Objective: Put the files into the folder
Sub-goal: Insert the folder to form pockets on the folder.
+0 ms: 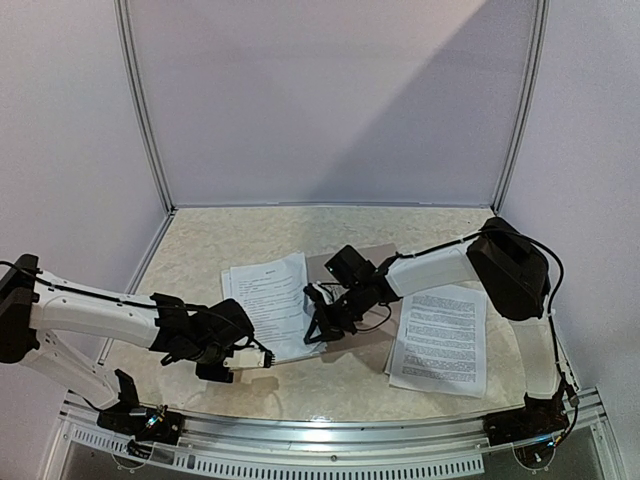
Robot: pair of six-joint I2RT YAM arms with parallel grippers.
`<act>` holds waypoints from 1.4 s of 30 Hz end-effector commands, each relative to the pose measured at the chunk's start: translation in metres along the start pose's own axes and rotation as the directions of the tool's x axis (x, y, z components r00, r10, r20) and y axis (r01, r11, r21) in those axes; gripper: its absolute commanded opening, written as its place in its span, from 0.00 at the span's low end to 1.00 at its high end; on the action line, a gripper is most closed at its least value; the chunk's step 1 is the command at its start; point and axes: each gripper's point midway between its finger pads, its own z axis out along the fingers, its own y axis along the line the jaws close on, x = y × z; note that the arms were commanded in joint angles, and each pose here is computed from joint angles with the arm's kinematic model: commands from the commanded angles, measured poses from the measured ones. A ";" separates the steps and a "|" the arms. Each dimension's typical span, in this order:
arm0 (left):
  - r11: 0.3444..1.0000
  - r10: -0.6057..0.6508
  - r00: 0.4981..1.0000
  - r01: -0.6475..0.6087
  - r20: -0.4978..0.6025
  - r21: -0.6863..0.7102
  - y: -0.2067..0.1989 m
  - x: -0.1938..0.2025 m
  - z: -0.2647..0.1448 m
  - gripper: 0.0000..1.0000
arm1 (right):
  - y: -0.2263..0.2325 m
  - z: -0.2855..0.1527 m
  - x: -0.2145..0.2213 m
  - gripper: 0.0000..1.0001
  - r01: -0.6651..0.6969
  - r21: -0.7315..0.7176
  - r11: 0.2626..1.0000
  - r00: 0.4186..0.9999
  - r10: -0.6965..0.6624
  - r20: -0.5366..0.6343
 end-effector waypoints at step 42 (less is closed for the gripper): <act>0.921 -0.257 0.941 0.307 -0.219 0.238 0.037 0.044 0.044 0.51 | 0.007 -0.006 -0.069 0.00 0.002 -0.037 0.999 0.992 0.003 0.129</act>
